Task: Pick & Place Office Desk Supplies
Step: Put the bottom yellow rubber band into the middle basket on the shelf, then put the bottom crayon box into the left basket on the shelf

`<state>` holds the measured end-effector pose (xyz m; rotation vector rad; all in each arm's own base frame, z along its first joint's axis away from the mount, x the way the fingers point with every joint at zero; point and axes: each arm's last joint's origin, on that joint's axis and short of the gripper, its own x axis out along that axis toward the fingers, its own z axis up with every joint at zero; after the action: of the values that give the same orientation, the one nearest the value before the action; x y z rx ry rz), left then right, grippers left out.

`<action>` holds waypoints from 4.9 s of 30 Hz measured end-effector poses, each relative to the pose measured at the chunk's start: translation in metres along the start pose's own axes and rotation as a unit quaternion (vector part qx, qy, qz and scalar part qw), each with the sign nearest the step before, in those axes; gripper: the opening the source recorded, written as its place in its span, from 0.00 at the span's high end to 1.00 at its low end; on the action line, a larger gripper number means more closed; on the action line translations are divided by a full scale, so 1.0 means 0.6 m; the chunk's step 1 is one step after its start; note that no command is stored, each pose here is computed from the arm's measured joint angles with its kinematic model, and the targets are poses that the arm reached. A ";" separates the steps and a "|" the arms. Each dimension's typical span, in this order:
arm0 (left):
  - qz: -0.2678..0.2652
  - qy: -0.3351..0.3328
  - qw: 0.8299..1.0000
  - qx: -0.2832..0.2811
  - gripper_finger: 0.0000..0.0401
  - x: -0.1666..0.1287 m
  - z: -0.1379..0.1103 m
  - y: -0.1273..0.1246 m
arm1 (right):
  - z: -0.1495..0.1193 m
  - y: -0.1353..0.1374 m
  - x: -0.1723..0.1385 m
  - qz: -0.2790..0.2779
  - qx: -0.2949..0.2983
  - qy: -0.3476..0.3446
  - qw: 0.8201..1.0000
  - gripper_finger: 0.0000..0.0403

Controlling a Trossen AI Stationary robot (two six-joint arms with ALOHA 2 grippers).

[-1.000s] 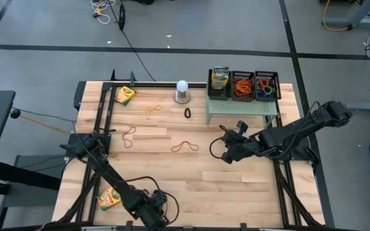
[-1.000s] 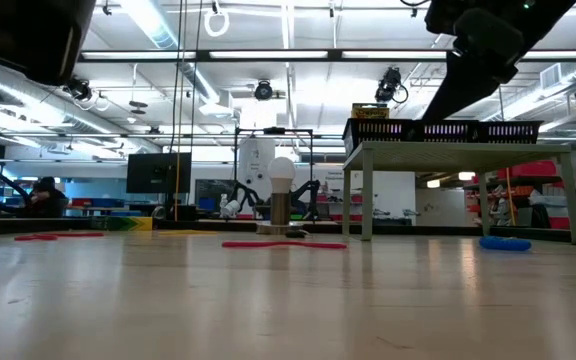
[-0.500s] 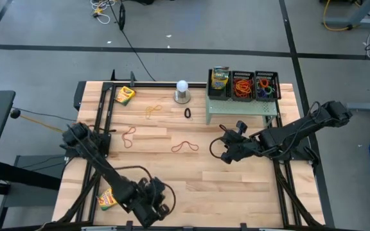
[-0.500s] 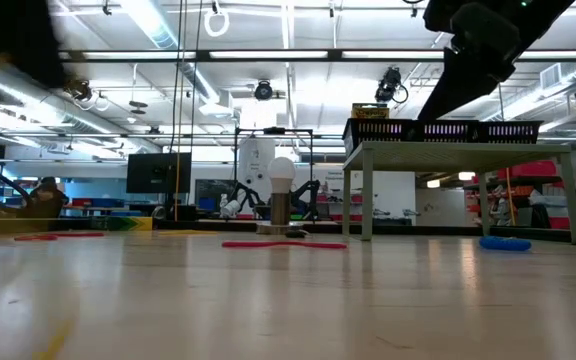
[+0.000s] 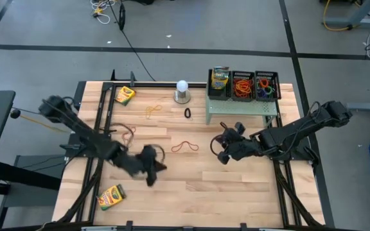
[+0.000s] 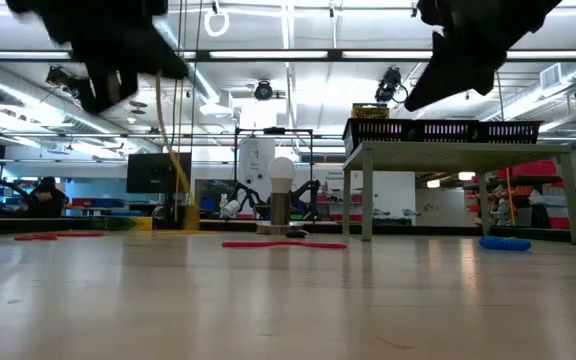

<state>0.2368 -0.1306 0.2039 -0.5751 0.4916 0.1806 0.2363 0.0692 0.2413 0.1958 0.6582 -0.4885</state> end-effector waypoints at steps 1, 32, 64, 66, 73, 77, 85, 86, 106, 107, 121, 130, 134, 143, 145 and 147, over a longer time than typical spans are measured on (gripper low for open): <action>-0.015 -0.008 1.000 0.001 0.99 0.000 0.002 0.023 | 0.002 0.002 0.000 0.005 0.010 -0.006 1.000 0.99; -0.136 -0.192 0.970 0.056 0.99 0.006 0.135 0.146 | 0.096 0.109 0.196 0.148 0.121 -0.186 0.964 0.19; -0.195 -0.151 0.969 0.014 0.56 -0.036 0.141 0.137 | 0.159 0.045 0.140 0.102 0.020 -0.139 0.985 0.99; -0.192 -0.144 0.971 0.010 0.50 -0.045 0.141 0.138 | 0.165 0.035 0.119 0.100 0.015 -0.134 0.986 0.99; -0.184 -0.141 0.973 -0.003 0.35 -0.064 0.142 0.139 | 0.190 -0.007 0.038 0.092 0.027 -0.153 0.984 1.00; -0.192 -0.142 0.971 0.004 0.33 -0.066 0.140 0.134 | 0.201 -0.044 -0.008 0.074 0.041 -0.166 0.982 1.00; -0.186 -0.214 0.959 -0.012 0.51 -0.064 0.153 0.126 | 0.209 -0.157 -0.095 -0.044 0.093 -0.159 0.982 1.00; -0.182 -0.216 0.959 -0.015 0.55 -0.064 0.153 0.127 | 0.209 -0.172 -0.104 -0.066 0.097 -0.152 0.981 1.00; -0.147 -0.232 0.961 -0.041 0.98 -0.062 0.153 0.130 | 0.199 -0.375 -0.032 -0.288 0.146 0.009 0.946 1.00; -0.146 -0.234 0.960 -0.051 0.97 -0.062 0.155 0.132 | 0.196 -0.379 -0.026 -0.291 0.155 0.021 0.944 0.99; -0.121 -0.216 0.968 -0.037 0.98 -0.057 0.151 0.140 | 0.175 -0.392 -0.016 -0.298 0.260 0.110 0.912 0.52; -0.067 -0.126 0.990 0.019 0.98 -0.054 0.158 0.133 | 0.232 -0.373 -0.078 -0.226 0.215 0.073 0.947 0.25; -0.034 -0.094 0.993 0.060 0.98 -0.058 0.161 0.128 | 0.241 -0.334 -0.119 -0.178 0.178 0.051 0.966 0.34; 0.007 -0.062 0.997 0.046 0.98 -0.048 0.131 0.150 | 0.169 -0.210 -0.136 -0.081 0.129 0.011 0.988 0.83; 0.010 -0.062 0.997 0.044 0.98 -0.048 0.130 0.151 | 0.146 -0.180 -0.127 -0.060 0.113 0.000 0.992 0.93; 0.019 -0.069 0.997 0.037 0.98 -0.048 0.134 0.155 | 0.125 -0.147 -0.115 -0.038 0.096 -0.016 0.995 0.98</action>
<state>0.2158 -0.0095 0.2320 -0.4785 0.3733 0.2352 0.1860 -0.0062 0.3407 0.3436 0.5880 -0.6272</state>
